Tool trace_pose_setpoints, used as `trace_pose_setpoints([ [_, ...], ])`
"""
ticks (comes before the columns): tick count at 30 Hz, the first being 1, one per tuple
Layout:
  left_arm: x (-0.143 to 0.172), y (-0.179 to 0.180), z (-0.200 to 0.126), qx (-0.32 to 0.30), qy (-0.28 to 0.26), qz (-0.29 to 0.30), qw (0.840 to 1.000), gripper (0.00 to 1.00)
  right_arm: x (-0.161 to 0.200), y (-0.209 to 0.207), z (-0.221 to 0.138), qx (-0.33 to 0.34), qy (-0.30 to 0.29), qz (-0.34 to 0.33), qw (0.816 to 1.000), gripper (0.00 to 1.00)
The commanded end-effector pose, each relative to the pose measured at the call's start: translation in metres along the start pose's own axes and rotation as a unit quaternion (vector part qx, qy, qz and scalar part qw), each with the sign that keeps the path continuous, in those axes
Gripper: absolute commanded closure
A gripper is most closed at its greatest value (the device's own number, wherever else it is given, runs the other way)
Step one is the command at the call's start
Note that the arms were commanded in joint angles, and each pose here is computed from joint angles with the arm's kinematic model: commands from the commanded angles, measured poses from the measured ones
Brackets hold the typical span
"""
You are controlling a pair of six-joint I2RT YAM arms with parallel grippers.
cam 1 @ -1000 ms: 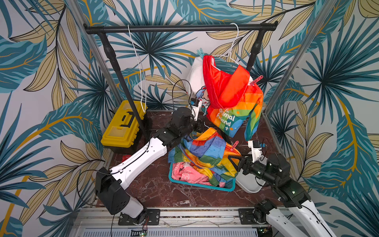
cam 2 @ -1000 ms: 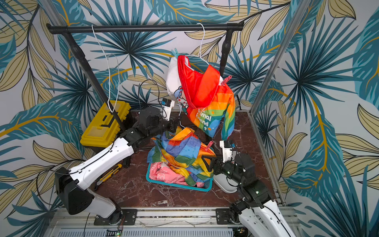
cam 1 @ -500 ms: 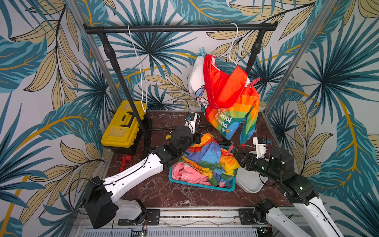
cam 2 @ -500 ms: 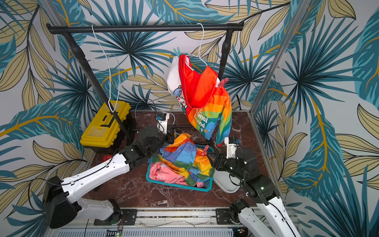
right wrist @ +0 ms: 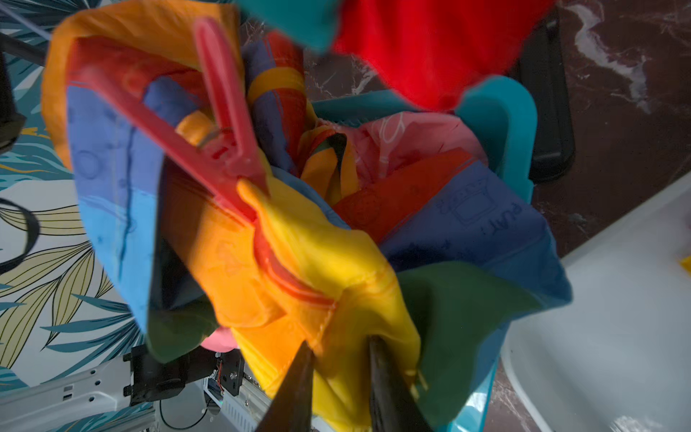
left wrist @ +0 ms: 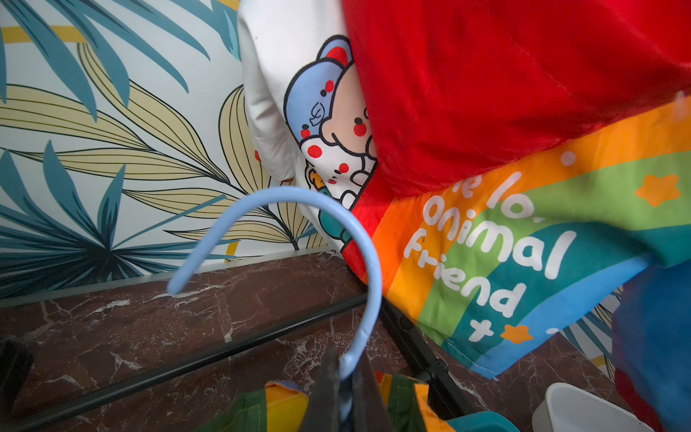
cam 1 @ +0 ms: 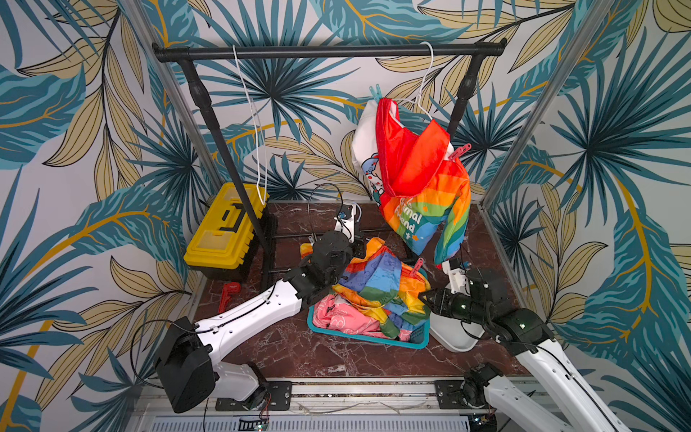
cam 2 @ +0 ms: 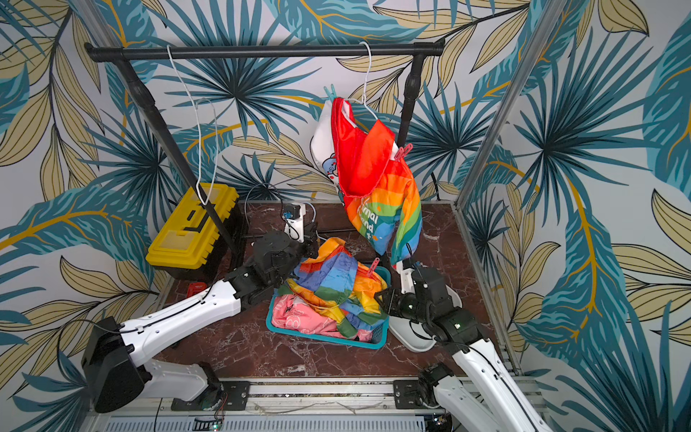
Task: Remove the clothespins securing jackets to the hanger
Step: Adjust the jacket in the basket.
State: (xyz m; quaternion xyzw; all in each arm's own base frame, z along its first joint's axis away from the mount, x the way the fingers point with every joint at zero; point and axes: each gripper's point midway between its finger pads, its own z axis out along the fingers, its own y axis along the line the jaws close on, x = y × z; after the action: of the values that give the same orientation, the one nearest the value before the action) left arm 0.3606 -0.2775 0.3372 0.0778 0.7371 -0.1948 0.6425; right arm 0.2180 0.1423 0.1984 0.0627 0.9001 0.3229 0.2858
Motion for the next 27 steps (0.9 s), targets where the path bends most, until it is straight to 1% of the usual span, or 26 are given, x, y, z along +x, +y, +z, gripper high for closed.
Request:
trace_pose_setpoints([
  [1,-0.004,-0.001,-0.002,0.004,-0.019,-0.009,1.0,1.0,-0.008,0.003,0.024,-0.021,0.0,0.014,1.0,0.73],
  [3,0.005,-0.001,-0.004,0.007,-0.011,-0.013,1.0,1.0,-0.01,-0.006,0.037,-0.003,0.007,0.025,1.0,0.73],
  [8,0.027,0.002,-0.015,0.009,-0.003,-0.022,1.0,1.0,-0.016,-0.027,0.068,0.033,0.0,0.057,0.998,0.72],
  [11,0.041,0.003,-0.021,0.011,0.003,-0.029,1.0,1.0,-0.022,-0.032,0.081,0.037,-0.011,0.078,0.996,0.69],
  [12,0.046,0.003,-0.022,0.011,0.006,-0.03,0.999,1.0,-0.023,-0.035,0.085,0.043,-0.01,0.086,0.995,0.65],
  [14,0.055,0.002,-0.026,0.013,0.011,-0.033,0.999,1.0,-0.024,-0.041,0.095,0.053,-0.008,0.098,0.994,0.63],
  [15,0.059,0.001,-0.027,0.015,0.013,-0.033,0.999,1.0,-0.03,-0.038,0.1,0.043,-0.019,0.098,0.994,0.61],
  [16,0.062,-0.001,-0.028,0.018,0.014,-0.033,0.999,1.0,-0.031,-0.039,0.107,0.042,-0.018,0.101,0.994,0.59],
  [19,0.071,-0.004,-0.031,0.021,0.021,-0.031,0.999,1.0,-0.034,-0.039,0.12,0.037,-0.011,0.108,0.993,0.56],
  [20,0.074,-0.006,-0.033,0.022,0.023,-0.029,0.999,1.0,-0.035,-0.039,0.124,0.034,-0.01,0.109,0.993,0.51],
  [23,0.083,-0.012,-0.038,0.027,0.028,-0.023,0.999,1.0,-0.039,-0.037,0.133,0.028,-0.01,0.11,0.994,0.47],
  [25,0.089,-0.015,-0.042,0.03,0.031,-0.021,0.999,1.0,-0.042,-0.034,0.138,0.018,-0.011,0.109,0.994,0.41],
  [27,0.095,-0.019,-0.045,0.033,0.034,-0.015,0.999,1.0,-0.042,-0.037,0.141,0.026,-0.01,0.106,0.994,0.37],
])
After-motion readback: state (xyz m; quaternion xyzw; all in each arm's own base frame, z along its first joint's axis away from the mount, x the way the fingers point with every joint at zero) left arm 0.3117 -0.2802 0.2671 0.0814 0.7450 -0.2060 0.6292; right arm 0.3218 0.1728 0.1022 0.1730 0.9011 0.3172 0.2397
